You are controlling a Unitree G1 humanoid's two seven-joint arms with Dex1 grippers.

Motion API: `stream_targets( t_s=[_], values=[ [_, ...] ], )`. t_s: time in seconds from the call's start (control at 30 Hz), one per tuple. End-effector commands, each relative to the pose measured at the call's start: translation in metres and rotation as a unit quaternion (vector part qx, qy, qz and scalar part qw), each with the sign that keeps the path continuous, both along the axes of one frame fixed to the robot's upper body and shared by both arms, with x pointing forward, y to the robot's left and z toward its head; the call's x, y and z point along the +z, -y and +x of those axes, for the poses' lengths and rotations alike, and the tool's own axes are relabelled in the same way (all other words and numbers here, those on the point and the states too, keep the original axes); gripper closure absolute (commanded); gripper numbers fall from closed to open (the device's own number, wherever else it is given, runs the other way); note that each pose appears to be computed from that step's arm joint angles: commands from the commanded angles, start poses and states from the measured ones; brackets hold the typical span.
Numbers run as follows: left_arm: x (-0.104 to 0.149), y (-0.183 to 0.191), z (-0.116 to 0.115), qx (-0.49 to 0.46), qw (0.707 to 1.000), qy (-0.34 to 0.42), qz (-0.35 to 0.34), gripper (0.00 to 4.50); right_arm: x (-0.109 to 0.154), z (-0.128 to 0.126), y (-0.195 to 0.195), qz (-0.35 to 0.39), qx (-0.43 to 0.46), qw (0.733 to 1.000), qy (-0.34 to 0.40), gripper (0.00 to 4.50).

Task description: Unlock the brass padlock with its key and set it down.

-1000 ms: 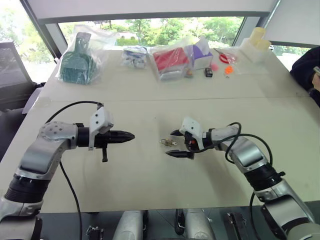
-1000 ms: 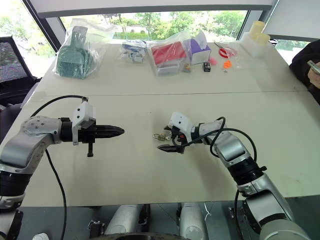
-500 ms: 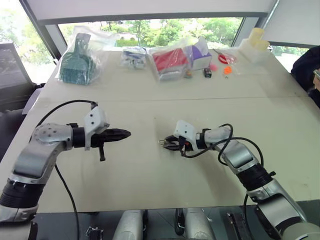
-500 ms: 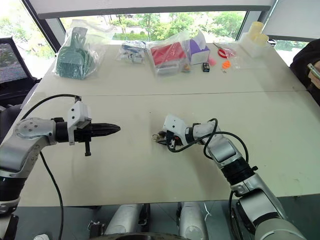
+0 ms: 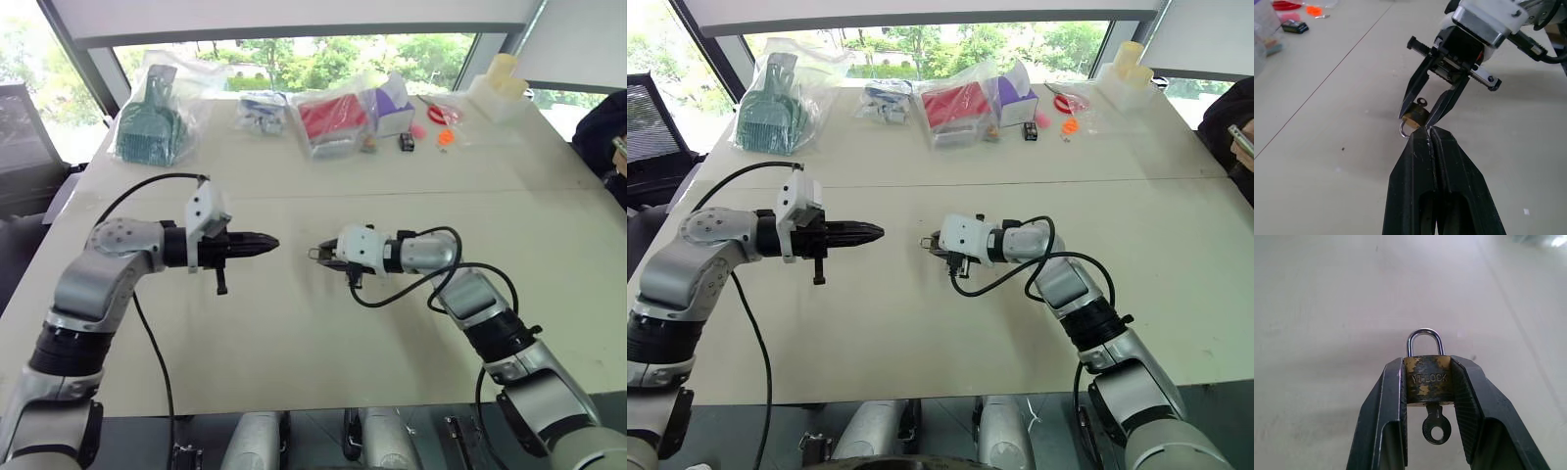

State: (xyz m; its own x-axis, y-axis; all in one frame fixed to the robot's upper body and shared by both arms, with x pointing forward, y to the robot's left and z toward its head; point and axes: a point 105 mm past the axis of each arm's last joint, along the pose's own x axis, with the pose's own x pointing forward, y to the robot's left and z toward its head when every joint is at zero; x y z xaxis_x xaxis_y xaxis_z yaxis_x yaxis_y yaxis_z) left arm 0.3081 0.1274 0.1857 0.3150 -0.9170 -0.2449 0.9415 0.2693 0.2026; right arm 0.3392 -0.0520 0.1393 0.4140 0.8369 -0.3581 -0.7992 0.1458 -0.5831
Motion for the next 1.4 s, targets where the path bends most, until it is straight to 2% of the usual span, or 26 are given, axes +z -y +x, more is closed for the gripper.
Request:
stream_targets(
  t_s=[0.03, 0.17, 0.37, 0.43, 0.47, 0.6, 0.8, 0.9, 1.17, 1.4],
  values=[
    [-0.002, 0.002, 0.003, -0.010, 1.000, 0.016, 0.014, 4.50, 0.009, 0.001, -0.002, 0.016, -0.001, 1.000, 0.005, 3.79],
    [-0.013, 0.002, 0.001, -0.018, 0.999, 0.017, 0.031, 4.50, -0.004, 0.011, -0.004, 0.011, -0.015, 1.000, -0.011, 3.79],
    [-0.017, 0.004, 0.002, -0.015, 0.999, 0.015, 0.031, 4.50, -0.025, 0.018, -0.004, 0.005, -0.026, 0.997, -0.070, 3.79],
    [-0.019, 0.004, 0.002, -0.014, 0.999, 0.015, 0.035, 4.50, -0.031, 0.018, -0.004, -0.002, -0.022, 0.996, -0.081, 2.70],
    [-0.020, 0.004, 0.002, -0.014, 0.999, 0.015, 0.036, 4.50, -0.032, 0.018, -0.004, -0.006, -0.019, 0.997, -0.079, 2.32],
    [-0.024, 0.005, 0.004, -0.014, 0.999, 0.014, 0.038, 4.50, -0.024, 0.016, 0.001, 0.006, -0.021, 0.996, -0.091, 0.18],
    [-0.038, 0.015, 0.019, -0.031, 0.999, 0.021, 0.039, 4.50, -0.009, 0.011, 0.028, 0.013, -0.046, 0.995, -0.091, 0.08],
    [-0.045, 0.022, 0.026, -0.052, 0.997, 0.028, 0.051, 3.63, -0.002, 0.002, 0.040, 0.020, -0.055, 0.993, -0.102, 0.00],
    [-0.054, 0.039, 0.045, -0.129, 0.985, 0.063, 0.093, 0.15, 0.006, -0.021, 0.056, 0.033, -0.081, 0.989, -0.118, 0.00],
    [-0.067, 0.049, 0.054, -0.165, 0.975, 0.062, 0.133, 0.07, 0.006, -0.028, 0.060, 0.037, -0.102, 0.987, -0.118, 0.00]
  ],
)
